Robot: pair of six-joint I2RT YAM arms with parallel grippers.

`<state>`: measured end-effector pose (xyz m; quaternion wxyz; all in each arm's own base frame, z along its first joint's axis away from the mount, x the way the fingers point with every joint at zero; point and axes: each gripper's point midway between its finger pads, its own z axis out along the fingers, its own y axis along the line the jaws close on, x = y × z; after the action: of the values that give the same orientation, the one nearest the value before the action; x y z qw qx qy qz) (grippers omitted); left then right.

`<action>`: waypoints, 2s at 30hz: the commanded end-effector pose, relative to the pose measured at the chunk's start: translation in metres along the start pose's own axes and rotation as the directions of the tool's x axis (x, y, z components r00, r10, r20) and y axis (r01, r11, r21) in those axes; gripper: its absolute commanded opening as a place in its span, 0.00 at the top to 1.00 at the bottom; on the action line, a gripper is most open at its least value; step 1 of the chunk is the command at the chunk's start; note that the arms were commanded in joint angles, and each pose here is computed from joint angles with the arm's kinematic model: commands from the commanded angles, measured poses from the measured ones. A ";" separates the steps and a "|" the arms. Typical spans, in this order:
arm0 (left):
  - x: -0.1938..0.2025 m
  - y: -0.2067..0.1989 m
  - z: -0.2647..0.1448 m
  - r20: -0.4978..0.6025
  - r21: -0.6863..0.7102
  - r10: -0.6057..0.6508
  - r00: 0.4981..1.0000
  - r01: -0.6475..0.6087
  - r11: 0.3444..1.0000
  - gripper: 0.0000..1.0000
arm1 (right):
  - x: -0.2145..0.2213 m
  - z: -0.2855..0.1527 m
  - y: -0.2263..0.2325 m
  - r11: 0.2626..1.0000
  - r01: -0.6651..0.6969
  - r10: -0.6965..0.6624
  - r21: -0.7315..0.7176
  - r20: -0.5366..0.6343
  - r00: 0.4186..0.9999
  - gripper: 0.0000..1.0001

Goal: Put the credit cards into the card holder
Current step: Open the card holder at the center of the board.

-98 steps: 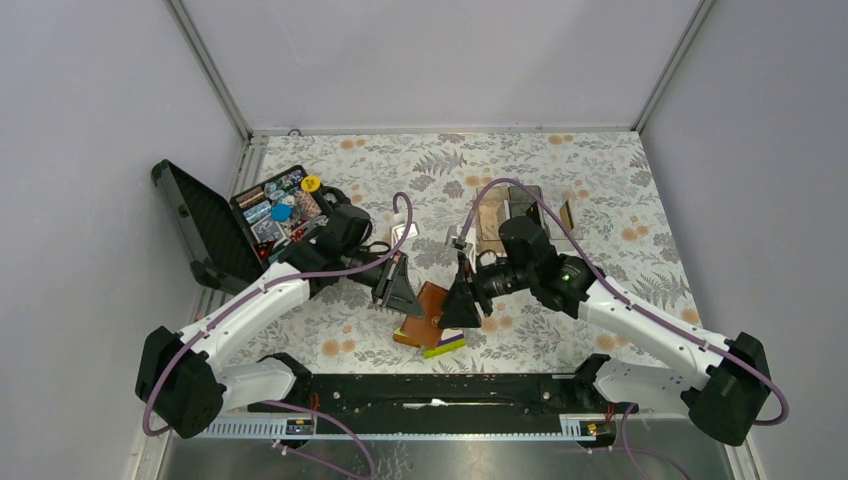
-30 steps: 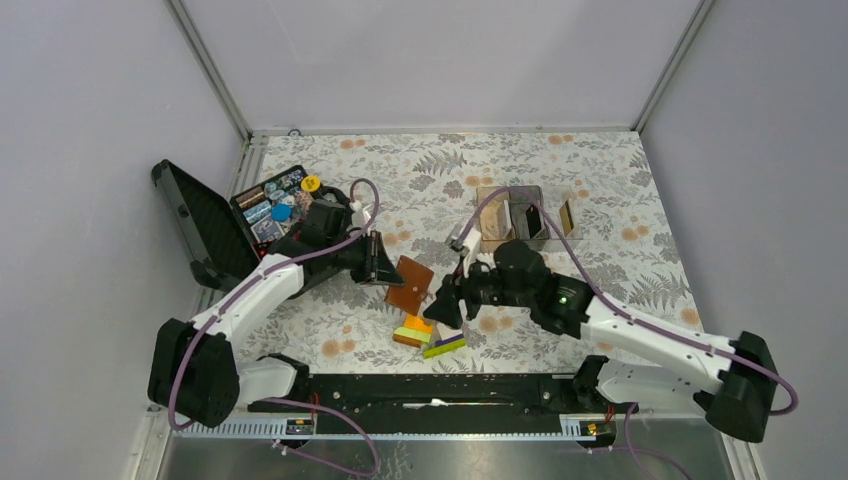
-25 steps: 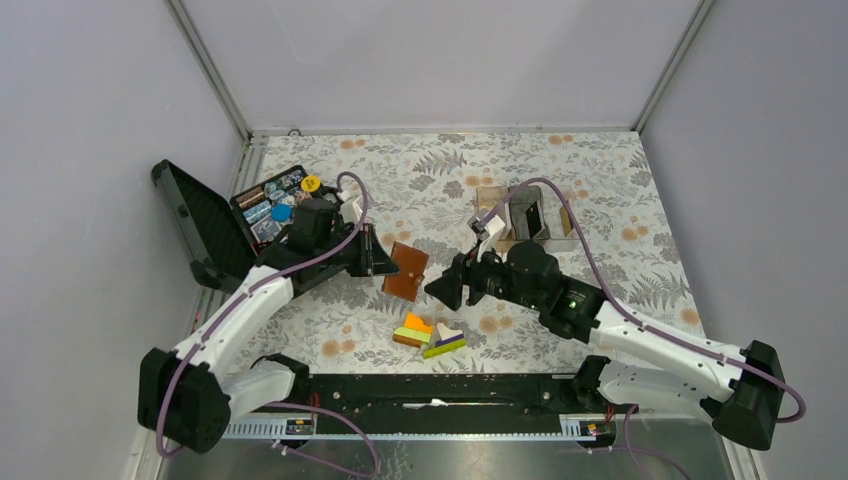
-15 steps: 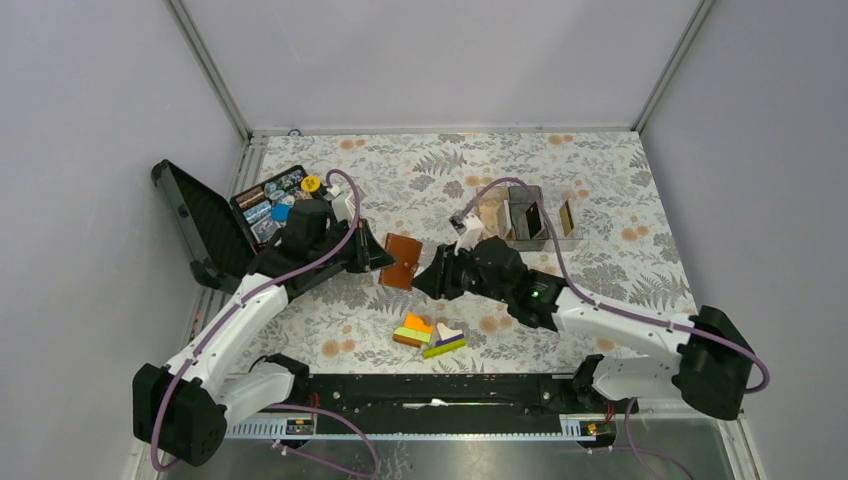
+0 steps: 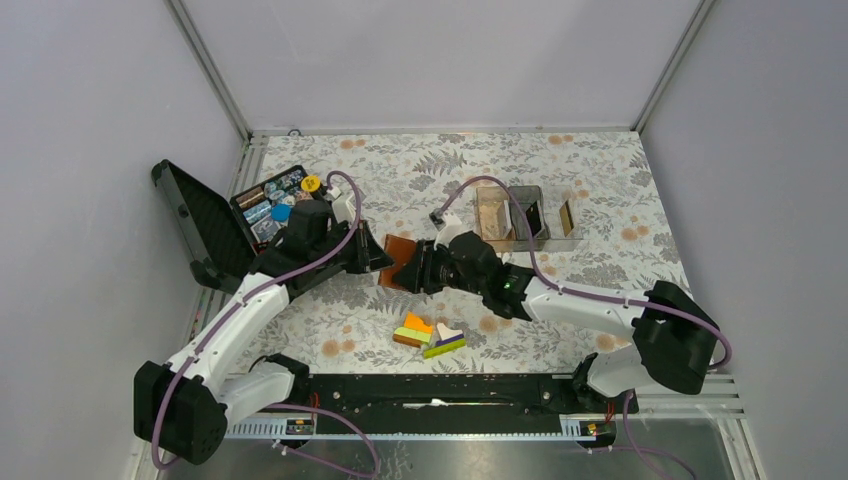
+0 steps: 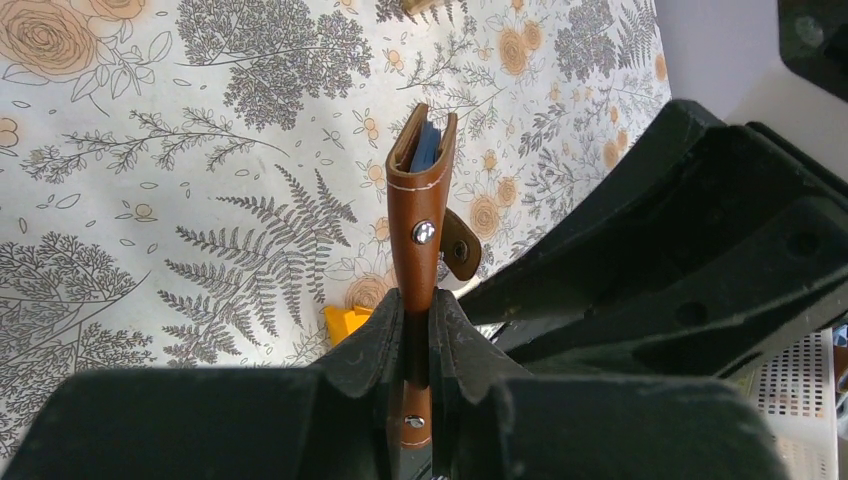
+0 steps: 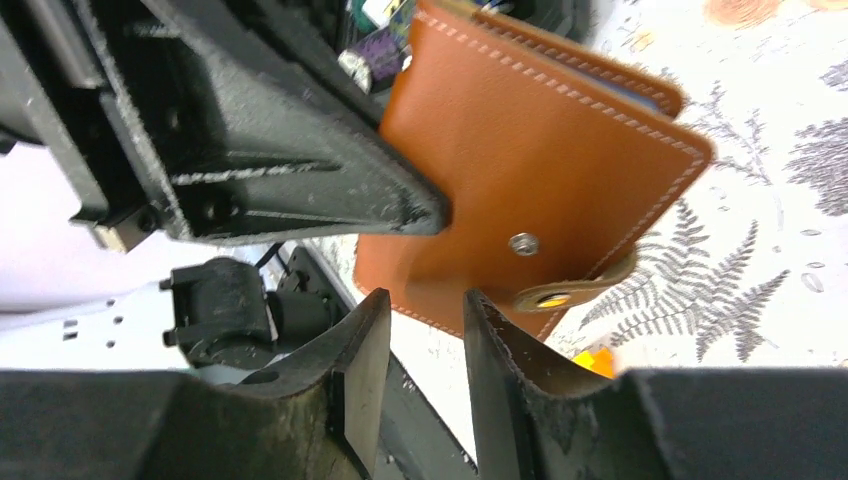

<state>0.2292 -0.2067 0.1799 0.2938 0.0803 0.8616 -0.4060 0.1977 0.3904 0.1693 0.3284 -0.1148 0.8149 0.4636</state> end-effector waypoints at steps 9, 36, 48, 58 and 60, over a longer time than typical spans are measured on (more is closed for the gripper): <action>-0.015 -0.019 -0.007 0.075 0.076 0.063 0.995 -0.069 0.995 1.00 | -0.041 -0.017 -0.075 0.985 -0.103 0.091 0.137 0.088 0.992 0.57; -0.017 -0.007 -0.006 0.085 0.005 0.056 0.995 -0.056 0.998 1.00 | -0.035 -0.002 -0.017 0.992 -0.118 0.119 -0.045 0.027 0.993 0.38; -0.017 -0.002 -0.005 0.088 -0.016 0.050 0.995 -0.048 0.999 1.00 | -0.029 -0.005 -0.065 0.971 -0.120 0.107 0.206 0.074 0.992 0.94; 0.016 0.059 0.038 -0.086 -0.216 -0.172 0.981 0.151 0.965 0.16 | -0.020 -0.018 -0.085 0.970 -0.093 0.091 0.226 0.018 0.996 1.00; 0.027 0.063 0.047 -0.129 -0.213 -0.222 0.966 0.191 0.958 0.13 | -0.005 -0.017 -0.091 0.971 -0.092 0.100 0.223 -0.028 0.995 1.00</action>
<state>0.2472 -0.1986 0.1156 0.2237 0.0157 0.9127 -0.3416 0.2485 0.3307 0.1255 0.3170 -0.0239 0.8692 0.3788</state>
